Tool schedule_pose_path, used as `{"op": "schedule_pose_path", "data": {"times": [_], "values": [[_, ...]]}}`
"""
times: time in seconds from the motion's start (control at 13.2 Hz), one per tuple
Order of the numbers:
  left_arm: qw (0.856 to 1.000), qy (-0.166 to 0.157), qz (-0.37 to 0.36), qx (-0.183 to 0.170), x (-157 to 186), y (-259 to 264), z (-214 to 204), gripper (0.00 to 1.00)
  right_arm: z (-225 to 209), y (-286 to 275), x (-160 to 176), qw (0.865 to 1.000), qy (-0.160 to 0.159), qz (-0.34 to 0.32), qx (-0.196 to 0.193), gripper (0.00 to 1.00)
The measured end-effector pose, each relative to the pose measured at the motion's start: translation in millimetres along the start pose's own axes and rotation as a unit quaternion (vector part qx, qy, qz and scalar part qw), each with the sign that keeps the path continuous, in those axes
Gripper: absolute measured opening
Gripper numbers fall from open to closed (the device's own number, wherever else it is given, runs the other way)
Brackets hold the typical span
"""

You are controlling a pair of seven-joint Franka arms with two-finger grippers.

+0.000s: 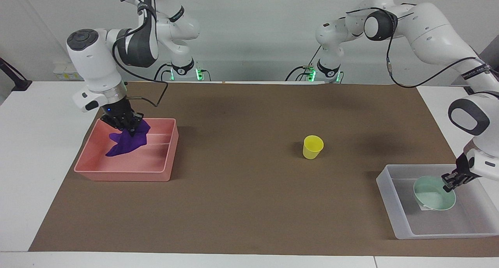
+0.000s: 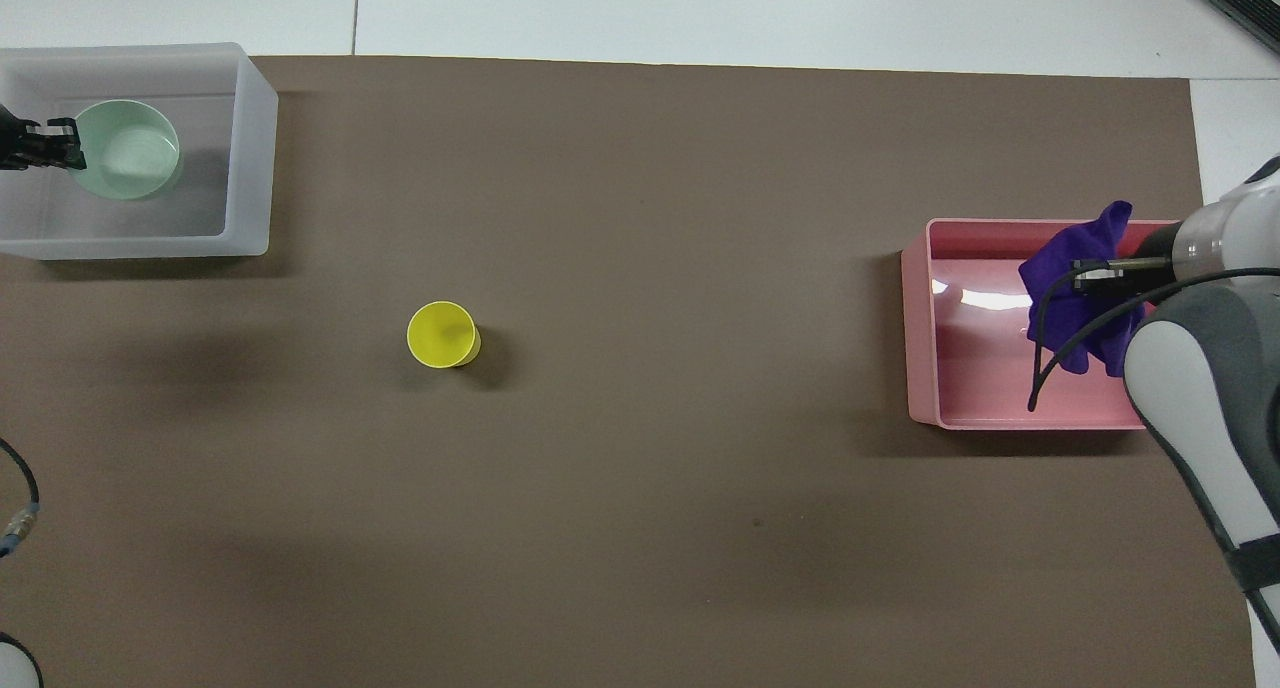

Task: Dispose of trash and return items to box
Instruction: 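Place the bowl in the clear box while the right gripper drops the cloth, then reach the left gripper to the yellow cup and grasp its rim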

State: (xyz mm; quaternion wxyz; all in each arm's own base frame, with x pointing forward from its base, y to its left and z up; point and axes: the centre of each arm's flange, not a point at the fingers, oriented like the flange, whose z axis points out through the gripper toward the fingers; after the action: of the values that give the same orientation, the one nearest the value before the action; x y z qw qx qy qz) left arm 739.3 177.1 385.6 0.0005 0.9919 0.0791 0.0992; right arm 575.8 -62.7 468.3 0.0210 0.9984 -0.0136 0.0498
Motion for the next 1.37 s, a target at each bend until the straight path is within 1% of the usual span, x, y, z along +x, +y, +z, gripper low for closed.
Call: {"op": "schedule_pose_path", "data": {"times": [0.23,0.38,0.53,0.61,0.68,0.76,0.84,0.91,1.06,1.14,1.22,1.29,1.37], "values": [[1.000,-0.002,0.001,-0.002,-6.9,2.5,27.4,0.04,45.5,4.0,-12.1,1.000,0.000,0.002,0.000,0.09],[1.000,-0.001,0.001,-0.002,-12.5,2.6,41.7,0.04,77.5,0.6,-20.6,1.000,-0.008,0.000,0.001,0.09],[1.000,0.002,0.001,-0.002,-12.6,3.0,41.8,0.04,105.5,-0.6,-25.6,1.000,-0.012,-0.001,0.002,0.09],[1.000,0.002,0.002,-0.003,-12.6,4.4,41.8,0.11,114.8,-0.9,-27.1,1.000,-0.016,-0.001,0.002,0.09],[1.000,0.002,0.004,-0.004,-12.1,6.5,41.1,0.23,121.2,-1.1,-28.0,1.000,-0.021,0.000,0.002,0.09],[1.000,0.004,0.007,-0.006,-10.8,8.8,38.0,0.36,123.9,-1.1,-28.1,1.000,-0.022,0.000,0.003,0.17],[1.000,0.007,0.011,-0.006,-9.1,11.6,30.7,0.47,123.9,-1.1,-27.9,1.000,-0.022,0.000,0.003,0.26],[1.000,0.013,0.017,-0.007,-6.7,16.4,17.3,0.59,122.1,-1.5,-26.5,1.000,-0.019,0.000,0.002,0.39],[0.999,0.023,0.036,-0.011,-4.5,38.6,-24.2,0.91,105.2,-8.0,-15.8,1.000,0.002,-0.006,0.002,0.68],[0.998,0.027,0.048,-0.014,-7.4,57.2,-48.3,1.00,89.8,-12.9,-9.1,1.000,0.014,-0.011,0.001,0.80],[0.998,0.027,0.062,-0.016,-16.2,78.4,-69.9,1.00,71.8,-16.9,-4.3,1.000,0.020,-0.013,0.002,0.93],[0.997,0.024,0.075,-0.019,-29.4,99.4,-85.9,1.00,53.1,-20.7,-1.3,1.000,0.021,-0.008,0.002,1.00],[0.996,0.016,0.085,-0.021,-46.9,119.7,-97.2,1.00,34.7,-27.0,0.9,1.000,0.020,0.004,0.003,1.00]]}}
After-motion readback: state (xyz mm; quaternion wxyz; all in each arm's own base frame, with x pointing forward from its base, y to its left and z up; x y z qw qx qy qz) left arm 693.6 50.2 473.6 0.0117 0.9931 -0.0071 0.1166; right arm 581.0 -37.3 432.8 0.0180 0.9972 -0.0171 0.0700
